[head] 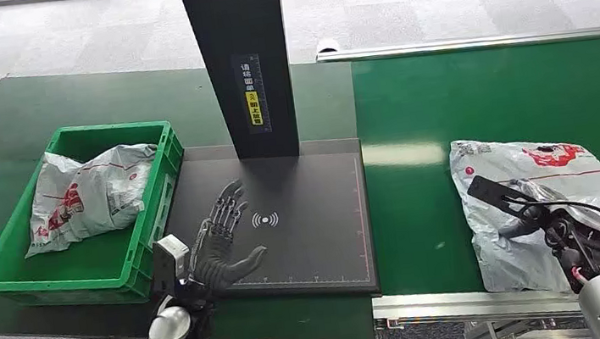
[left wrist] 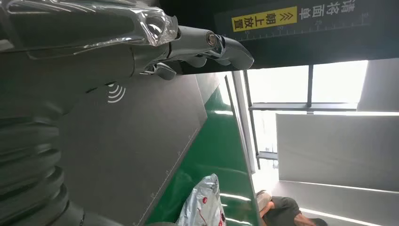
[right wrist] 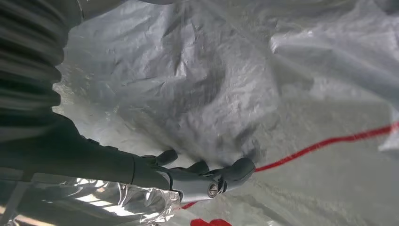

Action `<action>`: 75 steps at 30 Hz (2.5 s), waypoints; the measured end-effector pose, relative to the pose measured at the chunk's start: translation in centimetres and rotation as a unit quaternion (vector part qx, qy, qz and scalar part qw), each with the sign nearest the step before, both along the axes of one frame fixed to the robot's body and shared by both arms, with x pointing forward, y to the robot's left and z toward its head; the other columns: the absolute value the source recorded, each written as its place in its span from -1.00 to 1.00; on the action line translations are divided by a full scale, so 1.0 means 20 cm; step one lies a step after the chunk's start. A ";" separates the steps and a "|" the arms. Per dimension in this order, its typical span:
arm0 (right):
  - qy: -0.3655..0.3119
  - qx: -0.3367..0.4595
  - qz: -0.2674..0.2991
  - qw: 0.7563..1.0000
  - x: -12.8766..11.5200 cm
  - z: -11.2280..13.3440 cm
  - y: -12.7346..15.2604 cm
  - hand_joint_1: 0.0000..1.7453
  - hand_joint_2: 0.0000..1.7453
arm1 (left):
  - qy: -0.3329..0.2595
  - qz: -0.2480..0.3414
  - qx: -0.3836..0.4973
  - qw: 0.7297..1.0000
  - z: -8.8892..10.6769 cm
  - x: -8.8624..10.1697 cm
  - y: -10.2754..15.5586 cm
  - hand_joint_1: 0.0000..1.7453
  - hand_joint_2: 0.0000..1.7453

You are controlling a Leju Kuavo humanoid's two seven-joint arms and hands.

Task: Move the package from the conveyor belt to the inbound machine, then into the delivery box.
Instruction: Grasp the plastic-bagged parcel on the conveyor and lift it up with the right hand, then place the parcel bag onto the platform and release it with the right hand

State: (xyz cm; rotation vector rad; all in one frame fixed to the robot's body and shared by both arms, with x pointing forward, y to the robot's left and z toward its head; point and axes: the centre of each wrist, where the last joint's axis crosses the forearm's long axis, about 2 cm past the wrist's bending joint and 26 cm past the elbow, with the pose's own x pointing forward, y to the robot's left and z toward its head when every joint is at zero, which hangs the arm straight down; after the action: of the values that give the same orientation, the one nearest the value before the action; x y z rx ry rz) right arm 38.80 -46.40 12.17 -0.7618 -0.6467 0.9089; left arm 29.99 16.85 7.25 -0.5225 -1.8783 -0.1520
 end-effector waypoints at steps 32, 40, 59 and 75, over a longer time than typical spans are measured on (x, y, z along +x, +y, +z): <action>0.075 -0.084 0.007 0.994 0.02 -0.01 0.01 1.00 1.00 | 0.014 0.016 0.007 1.000 -0.05 -0.03 0.00 -1.00 1.00; 0.047 -0.088 0.005 0.995 0.02 -0.02 0.03 1.00 1.00 | 0.015 0.019 0.008 1.000 -0.05 -0.03 0.00 -1.00 1.00; -0.514 0.035 0.124 0.848 -0.04 0.09 0.31 1.00 1.00 | -0.084 0.213 -0.001 0.973 0.14 -0.04 0.05 -1.00 1.00; -0.657 0.007 0.405 0.636 -0.17 0.28 1.00 1.00 1.00 | -0.167 0.351 -0.038 0.920 0.43 -0.01 0.09 -1.00 1.00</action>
State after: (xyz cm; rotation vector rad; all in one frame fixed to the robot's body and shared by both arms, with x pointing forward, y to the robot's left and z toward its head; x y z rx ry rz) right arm 35.48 -26.48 17.78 -1.0859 -2.4620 1.0163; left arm 29.75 18.74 15.89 0.1664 -2.2984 0.3296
